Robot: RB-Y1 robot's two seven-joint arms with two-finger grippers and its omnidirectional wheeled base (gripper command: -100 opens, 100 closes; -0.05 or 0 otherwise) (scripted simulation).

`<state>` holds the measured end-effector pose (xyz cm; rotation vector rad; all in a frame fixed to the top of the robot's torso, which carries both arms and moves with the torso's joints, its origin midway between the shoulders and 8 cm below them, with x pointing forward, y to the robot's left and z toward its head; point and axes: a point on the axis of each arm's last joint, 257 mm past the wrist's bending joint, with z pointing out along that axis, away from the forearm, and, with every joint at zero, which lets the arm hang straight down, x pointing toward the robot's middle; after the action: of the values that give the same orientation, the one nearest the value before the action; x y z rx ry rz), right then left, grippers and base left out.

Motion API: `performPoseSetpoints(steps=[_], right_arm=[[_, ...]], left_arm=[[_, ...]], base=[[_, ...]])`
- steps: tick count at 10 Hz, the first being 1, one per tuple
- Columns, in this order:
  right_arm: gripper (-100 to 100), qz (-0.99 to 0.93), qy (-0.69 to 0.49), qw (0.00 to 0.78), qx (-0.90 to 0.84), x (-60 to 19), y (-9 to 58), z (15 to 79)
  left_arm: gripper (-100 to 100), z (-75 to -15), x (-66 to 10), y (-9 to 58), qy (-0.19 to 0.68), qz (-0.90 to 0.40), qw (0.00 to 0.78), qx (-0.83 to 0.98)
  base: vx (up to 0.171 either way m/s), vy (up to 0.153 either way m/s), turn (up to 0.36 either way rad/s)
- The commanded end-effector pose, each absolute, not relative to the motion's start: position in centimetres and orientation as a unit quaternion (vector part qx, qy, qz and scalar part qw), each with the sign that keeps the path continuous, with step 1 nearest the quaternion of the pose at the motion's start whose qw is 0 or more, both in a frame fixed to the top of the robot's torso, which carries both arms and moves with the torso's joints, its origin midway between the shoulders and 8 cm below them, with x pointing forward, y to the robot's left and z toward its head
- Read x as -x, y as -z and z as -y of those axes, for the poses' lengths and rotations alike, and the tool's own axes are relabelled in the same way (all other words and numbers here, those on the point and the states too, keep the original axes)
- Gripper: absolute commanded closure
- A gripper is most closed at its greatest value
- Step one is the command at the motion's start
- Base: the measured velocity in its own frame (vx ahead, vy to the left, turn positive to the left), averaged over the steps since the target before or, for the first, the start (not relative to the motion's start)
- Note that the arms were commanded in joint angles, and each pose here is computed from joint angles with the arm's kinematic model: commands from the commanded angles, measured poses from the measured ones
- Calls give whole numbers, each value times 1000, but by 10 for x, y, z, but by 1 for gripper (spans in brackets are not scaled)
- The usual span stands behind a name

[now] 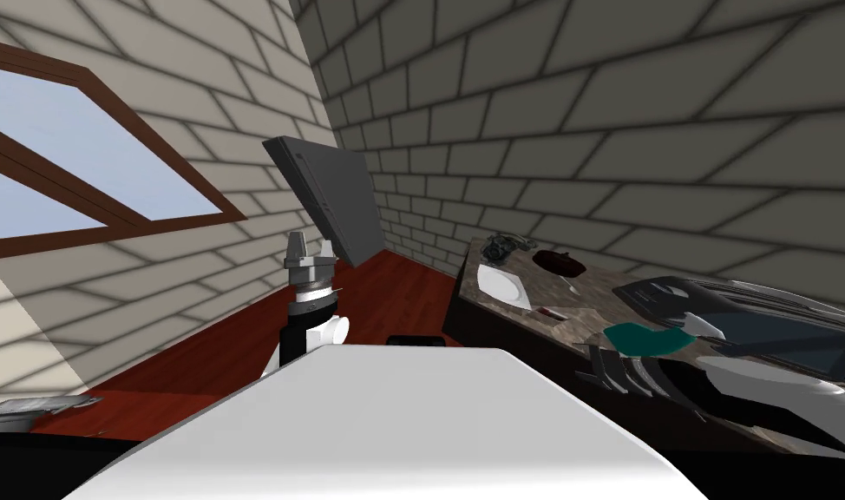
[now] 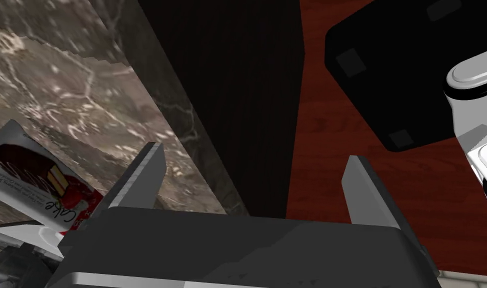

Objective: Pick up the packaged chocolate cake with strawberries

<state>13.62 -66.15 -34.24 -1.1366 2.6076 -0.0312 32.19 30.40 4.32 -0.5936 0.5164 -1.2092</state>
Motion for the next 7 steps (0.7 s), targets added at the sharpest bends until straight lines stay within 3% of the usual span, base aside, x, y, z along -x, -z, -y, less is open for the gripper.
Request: performPoseSetpoints(steps=[1,4,7], right_arm=[[-100,-906,15,144,397,-135,342,668],[-100,-898,55,104,423,-127,320,705],[-100,-887,96,66,447,-123,297,740]], left_arm=[[0,-304,-322,-43,554,-236,751,272],[0,-304,-322,-43,553,-236,751,272],[0,-304,-322,-43,554,-236,751,272]], base=[[17,19,-2],[45,45,108],[152,77,216]])
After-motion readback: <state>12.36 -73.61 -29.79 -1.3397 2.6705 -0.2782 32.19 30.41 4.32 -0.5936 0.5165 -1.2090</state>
